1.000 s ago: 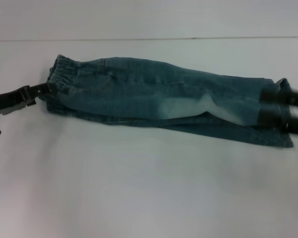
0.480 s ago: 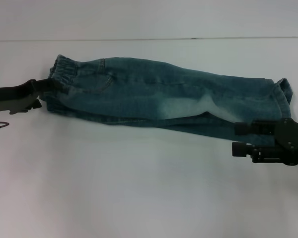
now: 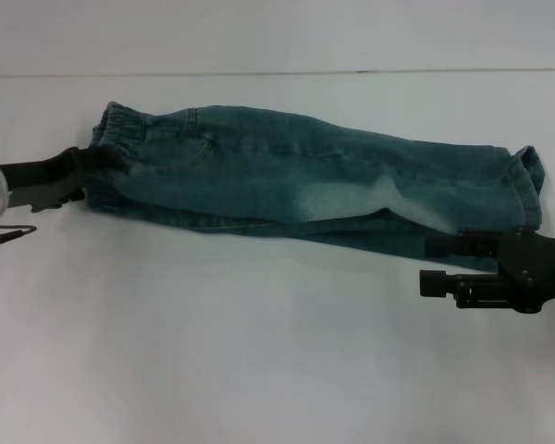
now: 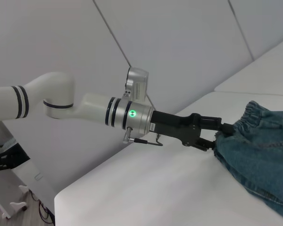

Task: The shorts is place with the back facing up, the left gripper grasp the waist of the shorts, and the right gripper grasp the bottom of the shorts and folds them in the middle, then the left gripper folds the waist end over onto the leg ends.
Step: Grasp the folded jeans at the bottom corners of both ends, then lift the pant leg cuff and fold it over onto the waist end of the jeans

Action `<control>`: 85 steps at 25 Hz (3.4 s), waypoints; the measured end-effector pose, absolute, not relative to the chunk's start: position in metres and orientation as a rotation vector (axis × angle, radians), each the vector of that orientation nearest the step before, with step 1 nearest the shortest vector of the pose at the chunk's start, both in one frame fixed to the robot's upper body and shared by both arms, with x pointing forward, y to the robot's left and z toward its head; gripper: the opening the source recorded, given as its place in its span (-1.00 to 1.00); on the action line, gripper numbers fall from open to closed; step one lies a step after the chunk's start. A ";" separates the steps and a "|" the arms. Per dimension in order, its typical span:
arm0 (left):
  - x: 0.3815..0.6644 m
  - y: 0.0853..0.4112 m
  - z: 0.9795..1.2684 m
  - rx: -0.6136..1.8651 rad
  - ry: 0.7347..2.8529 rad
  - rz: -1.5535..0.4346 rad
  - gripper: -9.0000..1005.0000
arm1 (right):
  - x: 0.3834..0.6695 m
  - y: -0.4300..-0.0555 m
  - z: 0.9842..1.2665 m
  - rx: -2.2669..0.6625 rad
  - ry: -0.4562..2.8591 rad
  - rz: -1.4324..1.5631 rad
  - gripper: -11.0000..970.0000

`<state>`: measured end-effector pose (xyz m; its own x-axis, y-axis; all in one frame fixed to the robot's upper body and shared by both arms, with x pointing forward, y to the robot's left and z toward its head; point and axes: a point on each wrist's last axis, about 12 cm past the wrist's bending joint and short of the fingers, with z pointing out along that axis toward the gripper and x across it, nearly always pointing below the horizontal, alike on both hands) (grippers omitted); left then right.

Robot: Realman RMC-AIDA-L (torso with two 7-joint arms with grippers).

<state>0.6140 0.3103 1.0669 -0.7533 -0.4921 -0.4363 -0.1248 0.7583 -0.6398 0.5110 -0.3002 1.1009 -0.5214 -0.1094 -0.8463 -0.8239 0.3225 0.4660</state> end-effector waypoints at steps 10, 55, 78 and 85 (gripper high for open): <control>0.615 0.297 1.065 -0.383 2.350 -0.797 0.46 | 0.512 -0.300 1.097 -0.812 1.866 1.235 0.52; 0.640 0.254 1.169 0.103 2.203 -1.097 -0.65 | 0.593 -0.198 1.032 -0.206 1.849 0.717 -0.95; 0.650 0.230 1.208 0.214 2.129 -1.162 -0.66 | 0.586 -0.072 1.044 -0.673 1.911 0.690 -0.88; 0.649 0.235 1.205 0.196 2.132 -1.153 -0.66 | 0.575 -0.045 1.052 -0.773 1.879 0.759 -0.86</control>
<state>0.6488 0.2347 1.2052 -0.7473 -0.1847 -0.6383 0.4331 0.5930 -0.6788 0.5750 -0.0453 1.0518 -0.3645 -0.1933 -0.9109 -0.7719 0.6099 0.1794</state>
